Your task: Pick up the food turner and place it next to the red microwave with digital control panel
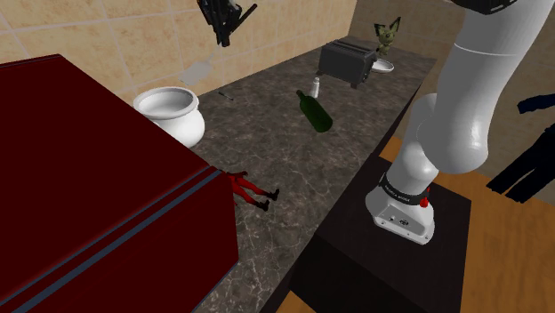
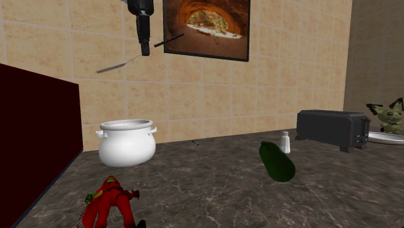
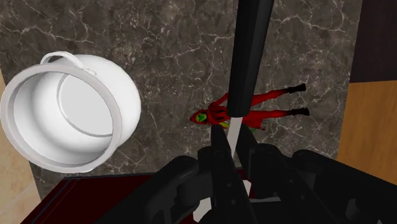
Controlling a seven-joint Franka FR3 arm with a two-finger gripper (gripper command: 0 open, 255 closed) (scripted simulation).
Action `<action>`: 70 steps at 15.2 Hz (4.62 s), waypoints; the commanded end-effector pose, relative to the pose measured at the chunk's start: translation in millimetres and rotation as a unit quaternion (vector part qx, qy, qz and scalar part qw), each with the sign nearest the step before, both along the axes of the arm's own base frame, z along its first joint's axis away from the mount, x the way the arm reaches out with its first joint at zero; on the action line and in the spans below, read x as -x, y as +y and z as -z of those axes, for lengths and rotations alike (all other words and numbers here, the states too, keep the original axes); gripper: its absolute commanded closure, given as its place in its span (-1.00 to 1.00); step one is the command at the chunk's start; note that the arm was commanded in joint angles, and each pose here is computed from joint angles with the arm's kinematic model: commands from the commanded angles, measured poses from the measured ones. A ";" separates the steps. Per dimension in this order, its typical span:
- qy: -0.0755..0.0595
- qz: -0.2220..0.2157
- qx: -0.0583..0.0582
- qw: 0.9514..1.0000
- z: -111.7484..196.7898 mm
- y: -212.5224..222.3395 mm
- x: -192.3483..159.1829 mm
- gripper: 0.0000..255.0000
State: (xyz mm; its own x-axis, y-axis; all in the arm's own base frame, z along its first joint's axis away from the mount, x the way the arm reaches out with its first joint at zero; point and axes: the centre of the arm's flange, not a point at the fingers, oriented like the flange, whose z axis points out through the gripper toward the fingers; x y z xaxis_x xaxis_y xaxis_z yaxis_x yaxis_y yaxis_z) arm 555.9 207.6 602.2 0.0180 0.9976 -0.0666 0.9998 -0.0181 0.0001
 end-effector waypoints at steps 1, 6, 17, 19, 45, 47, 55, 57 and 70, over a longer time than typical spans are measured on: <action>0.000 0.000 0.000 1.000 10.2 2.0 -1.1 1.00; 0.000 0.000 0.000 1.000 36.6 2.0 -1.1 1.00; 0.000 0.000 0.000 1.000 94.7 2.0 -1.1 1.00; 0.000 0.000 0.000 1.000 105.3 2.0 -1.1 1.00; 0.000 0.000 0.000 1.000 242.6 2.0 -1.1 1.00; 0.000 0.000 0.000 1.000 253.1 2.0 -1.1 1.00; 0.000 0.000 0.000 1.000 295.4 2.0 -1.1 1.00; 0.000 0.000 0.000 1.000 305.9 2.0 -1.1 1.00; 0.000 0.000 0.000 1.000 374.6 2.0 -1.1 1.00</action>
